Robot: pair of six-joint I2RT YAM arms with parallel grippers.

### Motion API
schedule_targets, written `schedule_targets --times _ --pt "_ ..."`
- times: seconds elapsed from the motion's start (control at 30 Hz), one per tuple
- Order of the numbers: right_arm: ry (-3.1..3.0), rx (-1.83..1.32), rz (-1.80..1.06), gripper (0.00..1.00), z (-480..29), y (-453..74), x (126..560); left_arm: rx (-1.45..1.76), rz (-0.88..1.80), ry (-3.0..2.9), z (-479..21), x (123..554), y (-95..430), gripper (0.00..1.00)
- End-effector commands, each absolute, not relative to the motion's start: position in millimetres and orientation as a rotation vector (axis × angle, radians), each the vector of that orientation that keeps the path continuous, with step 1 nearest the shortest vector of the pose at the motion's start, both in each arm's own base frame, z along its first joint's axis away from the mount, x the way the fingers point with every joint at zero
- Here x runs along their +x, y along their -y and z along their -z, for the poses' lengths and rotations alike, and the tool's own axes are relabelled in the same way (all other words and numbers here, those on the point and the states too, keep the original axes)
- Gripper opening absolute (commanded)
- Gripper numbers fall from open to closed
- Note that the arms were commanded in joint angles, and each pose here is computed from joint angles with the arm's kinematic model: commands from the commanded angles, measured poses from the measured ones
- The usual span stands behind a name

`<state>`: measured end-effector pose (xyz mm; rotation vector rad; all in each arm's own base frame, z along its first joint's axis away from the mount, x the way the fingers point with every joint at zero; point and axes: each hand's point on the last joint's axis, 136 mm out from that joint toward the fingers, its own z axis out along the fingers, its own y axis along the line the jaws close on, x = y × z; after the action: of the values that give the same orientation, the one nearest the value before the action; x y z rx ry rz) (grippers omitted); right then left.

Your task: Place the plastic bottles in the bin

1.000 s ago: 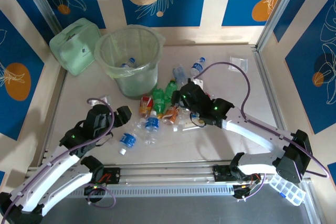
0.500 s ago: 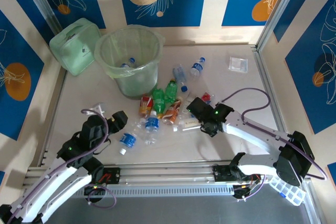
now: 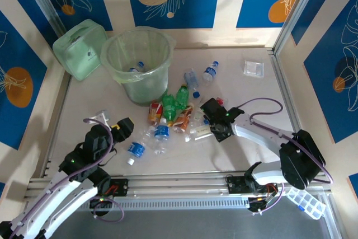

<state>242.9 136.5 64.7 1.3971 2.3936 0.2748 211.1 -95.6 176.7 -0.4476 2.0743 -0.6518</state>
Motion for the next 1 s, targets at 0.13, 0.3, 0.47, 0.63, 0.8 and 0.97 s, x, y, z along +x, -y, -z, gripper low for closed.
schedule_targets --times 0.13,0.3,0.47,0.63,0.8,0.97 --pt "-2.46 1.439 -0.252 0.81 -42.1 -141.7 239.3 -0.455 0.626 -2.07 -172.4 215.9 95.3 0.77" --pt "-2.464 1.454 -0.229 0.76 -35.7 -136.4 236.9 -0.455 0.614 -2.083 -167.7 218.1 96.7 0.77" --pt "-2.455 1.452 -0.227 0.69 -36.9 -130.7 234.6 -0.431 0.613 -2.098 -164.4 220.8 101.5 0.77" --pt "-2.459 1.45 -0.246 0.61 -36.9 -129.8 231.4 -0.381 0.627 -2.107 -163.0 223.3 109.4 0.77" --pt "-2.431 1.455 -0.275 0.53 -41.5 -123.7 230.0 -0.348 0.638 -2.106 -162.4 225.3 114.2 0.77" --pt "-2.401 1.427 -0.324 0.47 -54.0 -119.9 230.1 -0.312 0.675 -2.094 -162.3 226.9 122.0 0.76"
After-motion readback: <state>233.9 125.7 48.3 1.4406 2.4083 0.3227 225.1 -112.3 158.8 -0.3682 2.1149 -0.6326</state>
